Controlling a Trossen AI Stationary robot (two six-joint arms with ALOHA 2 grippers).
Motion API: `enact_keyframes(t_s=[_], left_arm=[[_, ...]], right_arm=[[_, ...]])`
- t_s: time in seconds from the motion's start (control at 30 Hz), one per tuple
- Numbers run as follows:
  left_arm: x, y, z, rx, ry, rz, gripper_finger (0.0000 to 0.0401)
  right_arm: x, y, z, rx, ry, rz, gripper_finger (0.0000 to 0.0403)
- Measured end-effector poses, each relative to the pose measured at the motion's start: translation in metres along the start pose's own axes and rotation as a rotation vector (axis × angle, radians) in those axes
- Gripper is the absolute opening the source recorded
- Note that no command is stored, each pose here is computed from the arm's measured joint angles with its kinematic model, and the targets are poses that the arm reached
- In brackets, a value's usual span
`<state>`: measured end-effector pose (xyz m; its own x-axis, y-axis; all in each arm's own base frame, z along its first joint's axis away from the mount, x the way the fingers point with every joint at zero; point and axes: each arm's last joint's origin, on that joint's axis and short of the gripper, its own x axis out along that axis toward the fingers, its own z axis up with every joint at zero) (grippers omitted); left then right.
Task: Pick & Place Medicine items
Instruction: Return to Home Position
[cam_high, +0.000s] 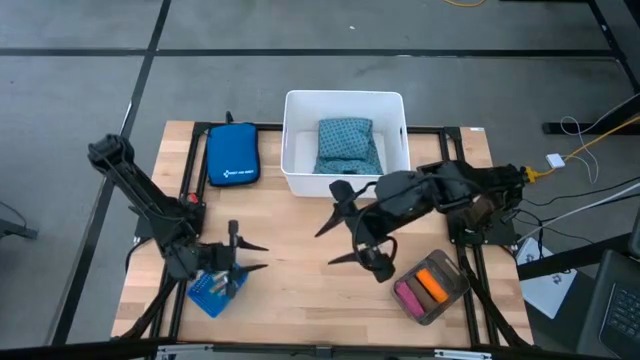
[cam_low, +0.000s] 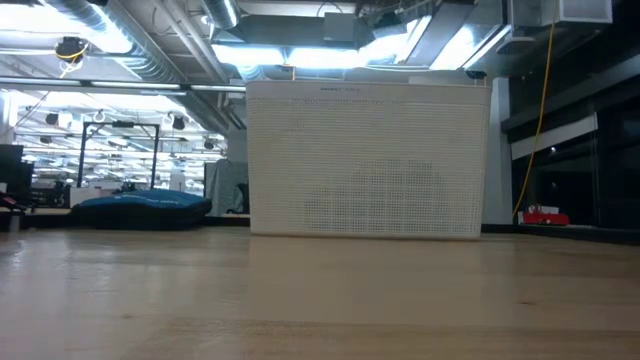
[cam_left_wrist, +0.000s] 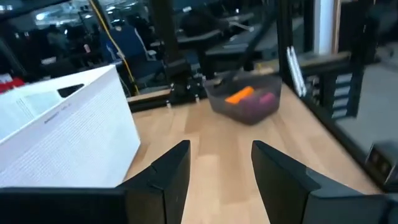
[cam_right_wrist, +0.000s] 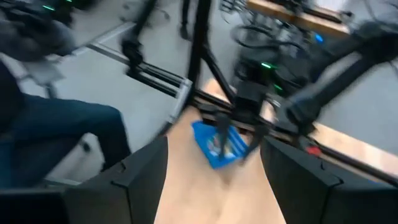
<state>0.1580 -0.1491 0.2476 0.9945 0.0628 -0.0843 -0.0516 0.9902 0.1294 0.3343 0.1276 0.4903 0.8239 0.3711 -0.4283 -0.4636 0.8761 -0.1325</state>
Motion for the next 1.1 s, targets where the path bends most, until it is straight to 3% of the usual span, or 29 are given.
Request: enact_keyframes(t_s=[0.13, 0.3, 0.43, 0.53, 0.73, 0.83, 0.97, 1.03, 1.1], left_arm=[[-0.008, 0.01, 0.01, -0.121, -0.029, -0.013, 0.0169], [-0.025, 0.02, 0.014, -0.164, -0.007, -0.05, 0.0169], [-0.04, 0.025, 0.017, -0.183, -0.029, -0.028, 0.0169], [-0.048, 0.025, 0.016, -0.17, -0.042, 0.011, 0.0169], [-0.056, 0.039, -0.019, -0.166, -0.043, 0.127, 0.0169], [-0.058, 0.048, -0.037, -0.2, -0.101, -0.004, 0.0169], [-0.062, 0.057, -0.039, -0.166, -0.334, -0.263, 0.0169], [-0.062, 0.059, -0.039, -0.123, -0.392, -0.325, 0.0169], [-0.061, 0.061, -0.04, -0.118, -0.389, -0.317, 0.0169]], right_arm=[[0.0, 0.0, 0.002, -0.015, -0.039, 0.1, 0.0255], [0.021, 0.001, -0.019, 0.045, -0.014, 0.1, 0.0255], [0.036, -0.004, -0.057, 0.038, -0.136, 0.175, 0.0255], [0.035, -0.008, -0.099, 0.065, -0.225, 0.16, 0.0255], [-0.005, 0.004, -0.152, 0.032, -0.413, 0.113, 0.0255], [-0.025, 0.016, -0.166, -0.015, -0.47, 0.121, 0.0255], [-0.049, 0.029, -0.174, -0.023, -0.516, 0.051, 0.0255], [-0.055, 0.035, -0.179, -0.023, -0.515, 0.014, 0.0255], [-0.062, 0.041, -0.184, -0.038, -0.52, -0.014, 0.0255]])
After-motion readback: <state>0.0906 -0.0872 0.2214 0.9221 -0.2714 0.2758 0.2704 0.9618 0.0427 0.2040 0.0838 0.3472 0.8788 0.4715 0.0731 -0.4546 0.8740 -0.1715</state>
